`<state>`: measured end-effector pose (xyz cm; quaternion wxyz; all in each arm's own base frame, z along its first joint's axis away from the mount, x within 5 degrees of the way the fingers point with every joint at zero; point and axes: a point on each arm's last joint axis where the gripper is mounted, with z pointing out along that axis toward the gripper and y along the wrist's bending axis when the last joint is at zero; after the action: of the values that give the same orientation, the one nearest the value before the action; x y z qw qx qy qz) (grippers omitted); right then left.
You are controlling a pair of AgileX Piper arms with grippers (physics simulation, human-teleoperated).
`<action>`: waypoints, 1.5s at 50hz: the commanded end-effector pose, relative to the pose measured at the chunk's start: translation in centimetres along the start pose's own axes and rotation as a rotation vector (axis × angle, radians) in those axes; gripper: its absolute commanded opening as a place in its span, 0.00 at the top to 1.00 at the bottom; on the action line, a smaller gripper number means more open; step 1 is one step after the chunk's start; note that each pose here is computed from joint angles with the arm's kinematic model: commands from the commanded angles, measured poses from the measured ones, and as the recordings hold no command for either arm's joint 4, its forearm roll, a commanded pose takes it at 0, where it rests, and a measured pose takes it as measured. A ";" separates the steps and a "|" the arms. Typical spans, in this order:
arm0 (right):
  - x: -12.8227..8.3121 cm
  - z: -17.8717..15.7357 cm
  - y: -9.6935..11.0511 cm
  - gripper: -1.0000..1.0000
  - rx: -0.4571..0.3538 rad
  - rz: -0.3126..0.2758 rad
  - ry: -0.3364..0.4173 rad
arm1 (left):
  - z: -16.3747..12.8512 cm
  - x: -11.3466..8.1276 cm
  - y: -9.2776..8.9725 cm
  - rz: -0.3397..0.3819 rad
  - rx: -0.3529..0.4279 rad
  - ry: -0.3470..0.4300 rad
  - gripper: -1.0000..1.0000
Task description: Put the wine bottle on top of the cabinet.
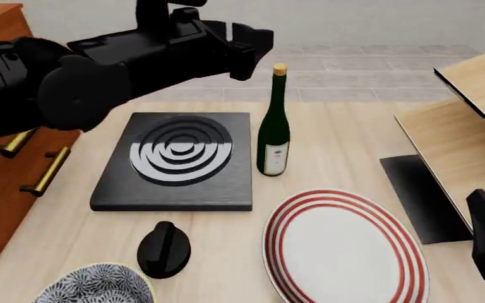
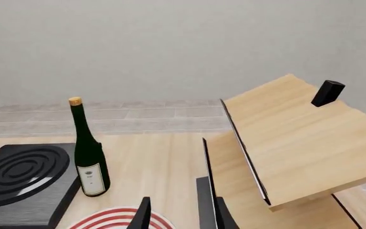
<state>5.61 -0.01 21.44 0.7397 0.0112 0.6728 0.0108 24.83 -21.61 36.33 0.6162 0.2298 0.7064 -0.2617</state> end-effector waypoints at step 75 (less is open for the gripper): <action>-0.1 0.0 0.0 0.00 -0.005 -0.002 0.001 | 9.4 5.1 2.3 0.036 -0.055 0.191 0.00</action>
<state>5.59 0.01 21.52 0.7391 0.0093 0.6734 0.0113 31.86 -26.01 31.12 0.5624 0.2495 0.7581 -0.2161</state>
